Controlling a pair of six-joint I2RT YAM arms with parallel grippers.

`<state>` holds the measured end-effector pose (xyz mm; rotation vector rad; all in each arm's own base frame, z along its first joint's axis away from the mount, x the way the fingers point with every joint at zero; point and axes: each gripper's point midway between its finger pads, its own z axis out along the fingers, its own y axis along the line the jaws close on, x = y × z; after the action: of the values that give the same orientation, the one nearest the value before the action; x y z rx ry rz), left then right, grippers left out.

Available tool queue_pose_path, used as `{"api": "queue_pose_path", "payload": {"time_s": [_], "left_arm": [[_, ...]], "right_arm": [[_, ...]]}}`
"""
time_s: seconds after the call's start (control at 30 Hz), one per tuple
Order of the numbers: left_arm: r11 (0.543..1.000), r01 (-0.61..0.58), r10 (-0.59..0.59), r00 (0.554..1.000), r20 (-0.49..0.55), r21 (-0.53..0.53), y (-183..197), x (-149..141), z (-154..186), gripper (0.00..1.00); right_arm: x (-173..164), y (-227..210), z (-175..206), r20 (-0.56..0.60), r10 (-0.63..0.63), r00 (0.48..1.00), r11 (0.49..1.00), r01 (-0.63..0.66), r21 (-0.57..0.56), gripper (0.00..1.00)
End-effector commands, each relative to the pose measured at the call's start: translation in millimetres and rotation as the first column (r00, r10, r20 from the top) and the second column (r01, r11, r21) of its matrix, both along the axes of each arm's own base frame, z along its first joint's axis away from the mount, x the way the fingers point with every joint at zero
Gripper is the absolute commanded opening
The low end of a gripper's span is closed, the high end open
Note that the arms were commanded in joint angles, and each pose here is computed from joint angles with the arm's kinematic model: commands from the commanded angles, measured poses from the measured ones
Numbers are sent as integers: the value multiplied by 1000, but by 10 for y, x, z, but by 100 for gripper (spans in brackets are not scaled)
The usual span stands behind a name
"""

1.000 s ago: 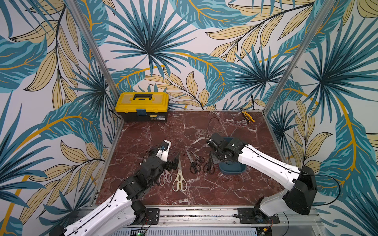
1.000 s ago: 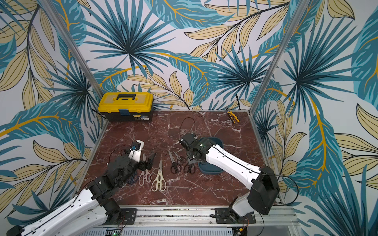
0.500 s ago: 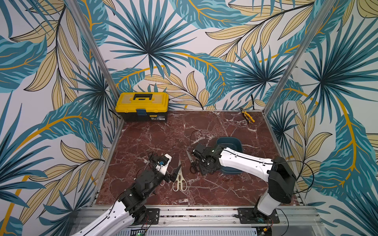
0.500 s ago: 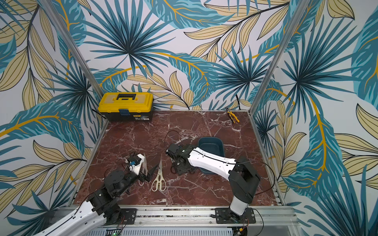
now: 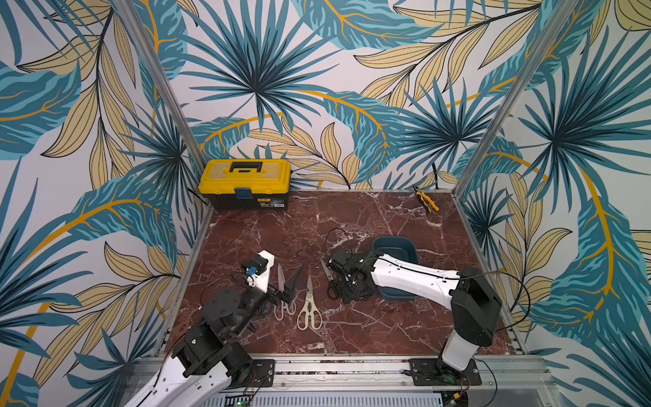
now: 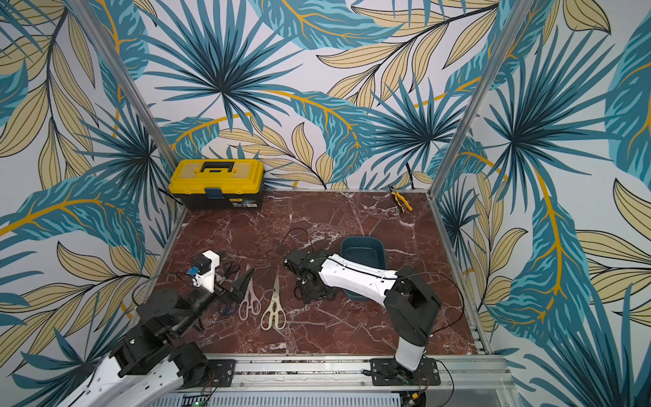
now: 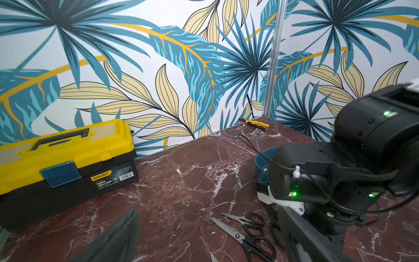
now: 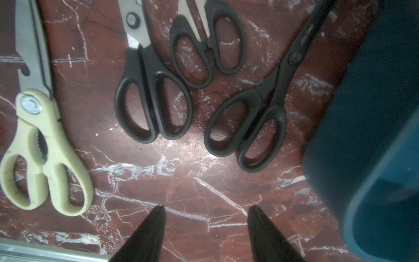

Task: Put the scissors into the storage box
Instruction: Pick up the scissors from the center of the board.

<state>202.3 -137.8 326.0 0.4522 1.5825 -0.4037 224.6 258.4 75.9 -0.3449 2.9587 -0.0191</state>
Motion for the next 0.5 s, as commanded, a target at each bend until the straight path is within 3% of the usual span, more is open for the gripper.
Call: {"api": "queue_pose_path", "payload": {"time_s": [0.0, 0.13, 0.47], "left_arm": [[973, 101, -66, 983, -171, 208, -53, -128, -640, 100], [975, 166, -151, 983, -109, 150, -163, -204, -547, 100], [972, 132, -110, 987, -120, 194, -92, -174, -608, 100]], "right_arm": [[1, -53, -76, 0, -38, 999, 999, 38, -27, 62], [1, -84, -148, -13, -42, 999, 998, 41, -47, 62], [103, -190, -322, -59, -77, 995, 996, 74, -46, 57]]}}
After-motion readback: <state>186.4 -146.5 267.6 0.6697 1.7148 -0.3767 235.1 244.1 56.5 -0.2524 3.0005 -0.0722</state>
